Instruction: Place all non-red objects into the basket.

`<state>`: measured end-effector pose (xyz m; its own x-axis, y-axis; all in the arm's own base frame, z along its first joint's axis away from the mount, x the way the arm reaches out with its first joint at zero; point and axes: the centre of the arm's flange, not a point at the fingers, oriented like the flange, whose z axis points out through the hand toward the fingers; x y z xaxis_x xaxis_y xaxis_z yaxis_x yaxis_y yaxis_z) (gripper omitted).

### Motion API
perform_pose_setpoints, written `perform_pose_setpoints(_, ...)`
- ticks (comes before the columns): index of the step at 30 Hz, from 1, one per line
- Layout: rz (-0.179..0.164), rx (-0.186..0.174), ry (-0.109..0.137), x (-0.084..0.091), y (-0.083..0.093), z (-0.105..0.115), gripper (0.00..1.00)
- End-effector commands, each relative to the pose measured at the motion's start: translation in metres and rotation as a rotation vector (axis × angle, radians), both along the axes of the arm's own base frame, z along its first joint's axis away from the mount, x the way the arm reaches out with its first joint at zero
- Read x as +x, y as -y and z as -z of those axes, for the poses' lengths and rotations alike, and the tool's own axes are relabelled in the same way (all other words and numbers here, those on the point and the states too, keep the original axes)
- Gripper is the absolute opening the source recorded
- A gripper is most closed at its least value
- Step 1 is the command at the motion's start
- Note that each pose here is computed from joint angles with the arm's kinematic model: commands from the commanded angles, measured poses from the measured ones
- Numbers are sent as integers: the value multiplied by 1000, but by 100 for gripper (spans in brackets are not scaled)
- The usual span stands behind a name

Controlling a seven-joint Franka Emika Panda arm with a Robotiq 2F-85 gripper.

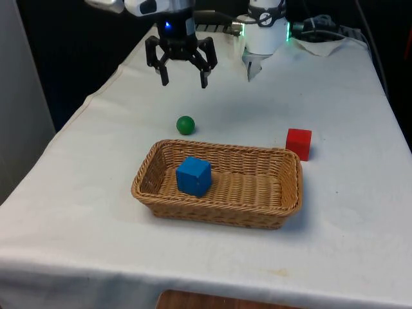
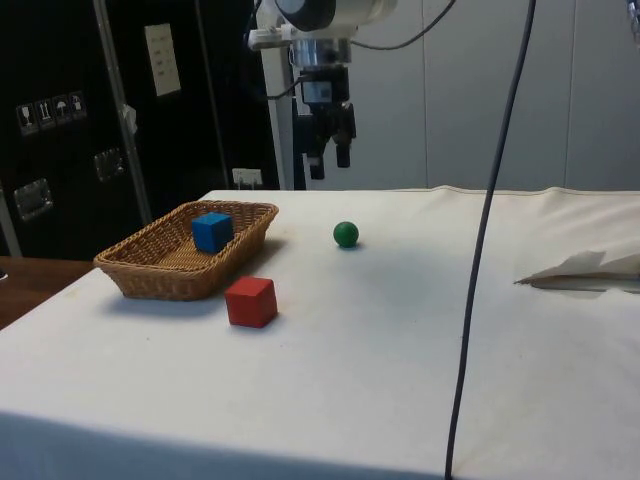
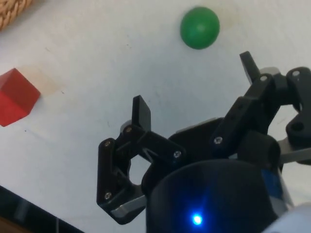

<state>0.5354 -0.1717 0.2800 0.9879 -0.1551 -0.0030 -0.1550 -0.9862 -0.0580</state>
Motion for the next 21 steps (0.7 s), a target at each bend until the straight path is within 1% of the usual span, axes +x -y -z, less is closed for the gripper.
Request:
perform_pose_setpoints(1, -1, 1, 0, 0, 0, 0, 100)
perform_pose_setpoints(2, -1, 4, 8, -1, -1, 1, 100)
perform_pose_setpoints(4, -3, 3, 3, -3, 1, 6, 100)
perform_pose_setpoints(10, -9, -5, 0, -4, 0, 8, 100)
perform_pose_setpoints(11, -7, -4, -7, -4, 1, 8, 100)
perform_pose_setpoints(12, -7, -6, -2, -5, 1, 8, 100)
perform_pose_setpoints(13, -7, -6, -2, -5, 1, 8, 100)
perform_pose_setpoints(17, -10, -23, -7, -6, 1, 14, 100)
perform_pose_setpoints(19, -13, -36, -3, -6, 1, 19, 100)
perform_pose_setpoints(20, -11, -18, -9, -6, 0, 15, 100)
perform_pose_setpoints(21, -13, -36, -3, -6, 1, 19, 100)
